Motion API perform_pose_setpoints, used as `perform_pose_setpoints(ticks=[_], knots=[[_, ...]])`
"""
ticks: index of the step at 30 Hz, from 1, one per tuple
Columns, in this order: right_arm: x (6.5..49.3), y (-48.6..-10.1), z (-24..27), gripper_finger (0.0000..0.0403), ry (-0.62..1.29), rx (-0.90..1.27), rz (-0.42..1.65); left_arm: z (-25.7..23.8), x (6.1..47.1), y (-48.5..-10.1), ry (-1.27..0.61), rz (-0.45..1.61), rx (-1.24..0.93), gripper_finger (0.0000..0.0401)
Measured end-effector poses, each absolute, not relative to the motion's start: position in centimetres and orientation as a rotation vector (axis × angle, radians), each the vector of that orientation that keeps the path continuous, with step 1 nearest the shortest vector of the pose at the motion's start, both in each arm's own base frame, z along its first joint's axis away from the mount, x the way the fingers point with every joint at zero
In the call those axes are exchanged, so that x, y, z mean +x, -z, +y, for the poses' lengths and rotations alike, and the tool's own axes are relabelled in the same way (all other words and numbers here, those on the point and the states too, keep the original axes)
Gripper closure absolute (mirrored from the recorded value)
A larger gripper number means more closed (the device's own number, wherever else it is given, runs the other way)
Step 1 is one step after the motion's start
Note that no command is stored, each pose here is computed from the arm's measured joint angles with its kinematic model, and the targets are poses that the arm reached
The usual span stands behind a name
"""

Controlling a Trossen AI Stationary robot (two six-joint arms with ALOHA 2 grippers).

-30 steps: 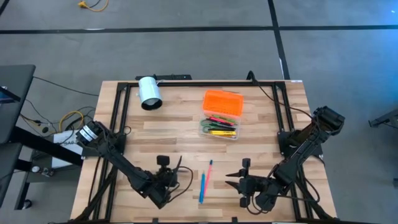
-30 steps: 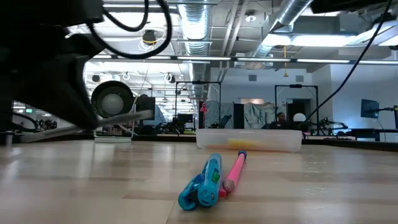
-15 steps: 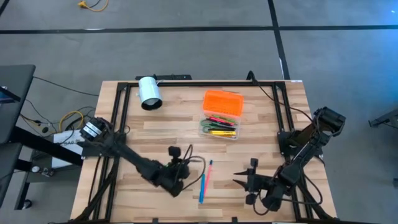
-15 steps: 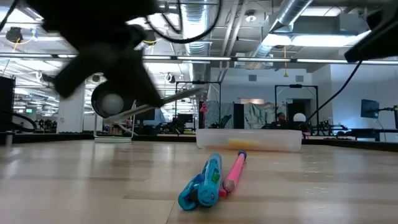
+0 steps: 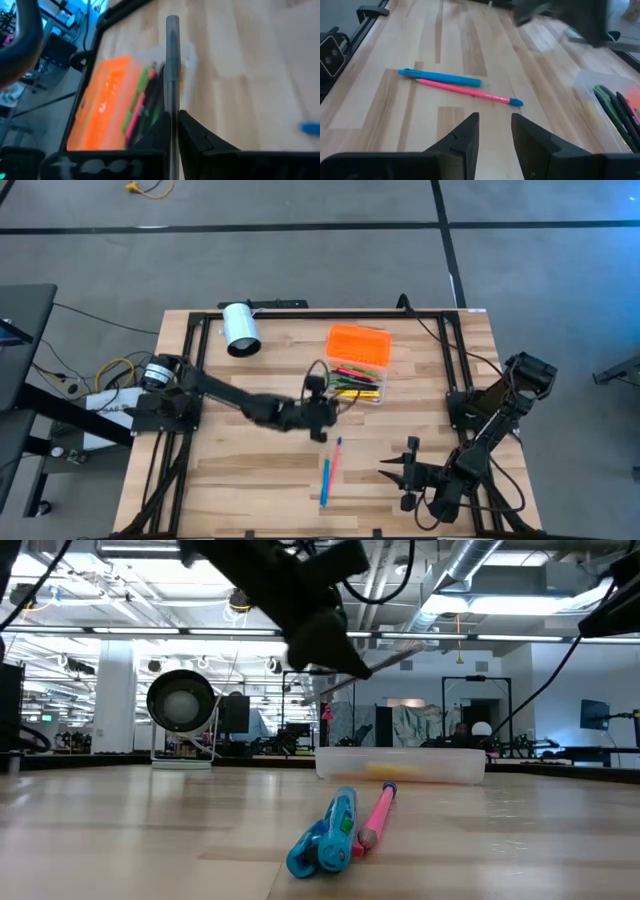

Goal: Pick & place school supplies into a supply box
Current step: Put the grey pen into the supply box

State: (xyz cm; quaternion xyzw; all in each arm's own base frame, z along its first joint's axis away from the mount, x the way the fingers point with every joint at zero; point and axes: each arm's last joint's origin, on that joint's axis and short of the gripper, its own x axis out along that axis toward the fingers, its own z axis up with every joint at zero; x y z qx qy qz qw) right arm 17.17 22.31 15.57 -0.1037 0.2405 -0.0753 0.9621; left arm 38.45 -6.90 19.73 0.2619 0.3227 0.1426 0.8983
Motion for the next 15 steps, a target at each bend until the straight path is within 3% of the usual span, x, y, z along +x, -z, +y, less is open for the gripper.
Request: perform_pose_setpoints(ticks=[9,15], knots=[[17.2,-15.6,22.3,0.0295,0.142,-0.255,0.491,0.0,39.9,-20.4,-0.231,0.602,0.455,0.0401],[17.1,-15.5,22.1,0.0295,0.145,-0.282,0.503,1.8,40.4,-21.1,-0.191,0.517,0.403,0.0401]])
